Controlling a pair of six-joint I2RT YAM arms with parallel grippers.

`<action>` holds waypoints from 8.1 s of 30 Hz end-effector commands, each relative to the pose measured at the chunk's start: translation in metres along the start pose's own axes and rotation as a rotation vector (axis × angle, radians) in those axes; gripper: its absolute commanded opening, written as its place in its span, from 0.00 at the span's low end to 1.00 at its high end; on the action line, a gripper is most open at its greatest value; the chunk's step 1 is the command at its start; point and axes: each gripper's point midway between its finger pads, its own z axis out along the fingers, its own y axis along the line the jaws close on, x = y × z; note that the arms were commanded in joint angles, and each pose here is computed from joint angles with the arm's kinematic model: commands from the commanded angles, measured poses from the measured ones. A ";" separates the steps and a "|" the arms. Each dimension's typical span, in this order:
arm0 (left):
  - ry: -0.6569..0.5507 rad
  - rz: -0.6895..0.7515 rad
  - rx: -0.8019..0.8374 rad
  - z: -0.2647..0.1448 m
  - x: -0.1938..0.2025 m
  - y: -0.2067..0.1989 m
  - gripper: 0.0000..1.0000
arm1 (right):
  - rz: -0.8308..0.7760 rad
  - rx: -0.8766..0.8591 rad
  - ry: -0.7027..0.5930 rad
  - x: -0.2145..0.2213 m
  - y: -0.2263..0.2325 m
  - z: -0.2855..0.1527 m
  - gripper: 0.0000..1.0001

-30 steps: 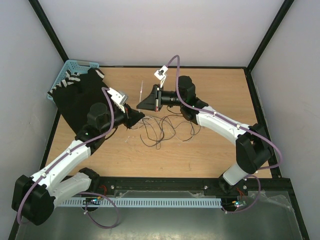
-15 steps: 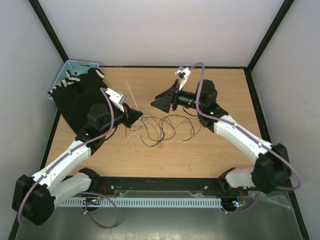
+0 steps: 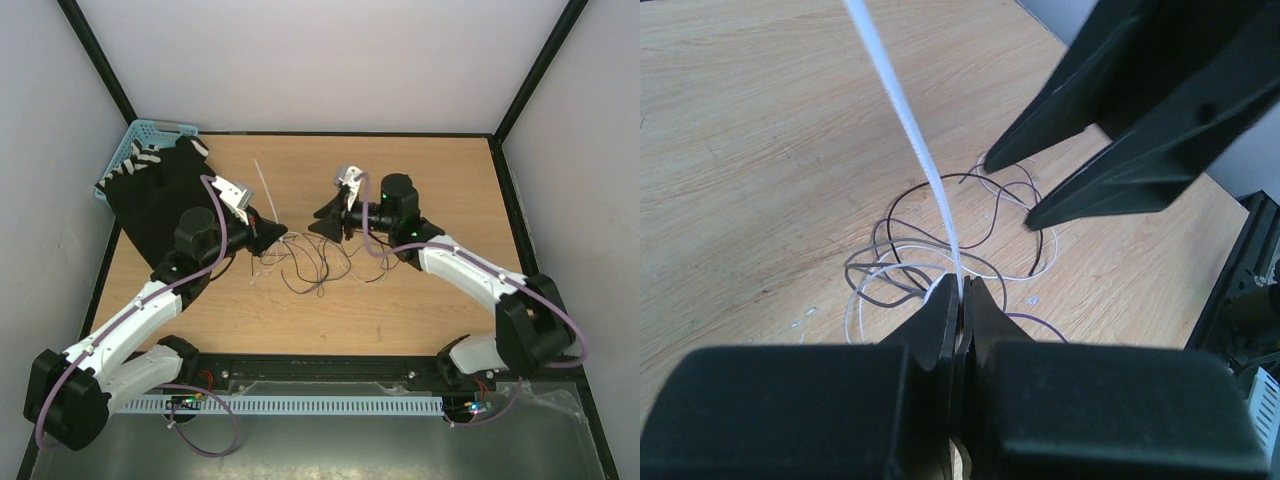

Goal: Zip-tie the wires
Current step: Adjust the ribbon, then adjust the cable at the center of the board, then adjust the ribbon, then place the cable at the center of the board.

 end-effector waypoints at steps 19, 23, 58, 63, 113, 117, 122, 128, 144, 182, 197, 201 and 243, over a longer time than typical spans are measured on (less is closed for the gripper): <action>-0.030 0.003 0.040 -0.001 -0.013 -0.009 0.00 | 0.066 -0.199 0.059 0.030 0.014 0.044 0.43; -0.029 0.005 0.039 -0.001 -0.013 -0.008 0.00 | 0.065 -0.206 0.061 0.031 0.015 0.049 0.40; -0.035 -0.024 -0.031 -0.005 -0.008 0.010 0.00 | 0.079 -0.168 0.081 0.032 0.009 0.025 0.00; -0.037 -0.026 -0.038 -0.007 -0.008 0.012 0.00 | 0.081 -0.146 0.078 0.031 0.004 0.020 0.00; -0.031 -0.040 -0.048 -0.010 -0.008 0.017 0.00 | 0.349 -0.111 -0.163 -0.054 0.020 0.003 0.64; -0.025 -0.039 -0.030 -0.010 -0.007 0.014 0.00 | 0.398 -0.065 -0.247 -0.074 0.018 0.012 0.72; -0.028 -0.032 0.004 -0.011 -0.011 0.007 0.00 | 0.498 -0.065 -0.299 -0.090 0.009 0.031 0.72; -0.024 -0.027 0.030 -0.011 -0.012 0.002 0.00 | 0.507 -0.142 -0.270 -0.094 0.024 0.060 0.72; -0.031 -0.028 0.041 -0.012 -0.015 -0.002 0.00 | 0.560 -0.237 -0.203 -0.074 0.041 0.083 0.48; 0.020 -0.049 0.036 -0.002 0.001 0.007 0.00 | 0.460 -0.147 -0.315 -0.154 0.006 0.076 0.00; 0.062 -0.080 0.035 0.011 0.015 0.015 0.00 | 0.411 -0.130 -0.372 -0.188 -0.004 0.061 0.00; 0.078 -0.090 0.038 0.015 0.021 0.017 0.00 | 0.402 -0.126 -0.382 -0.193 -0.005 0.059 0.00; 0.081 0.028 0.254 0.224 -0.078 -0.083 0.00 | 0.287 0.932 -0.270 -0.048 -0.120 -0.217 0.71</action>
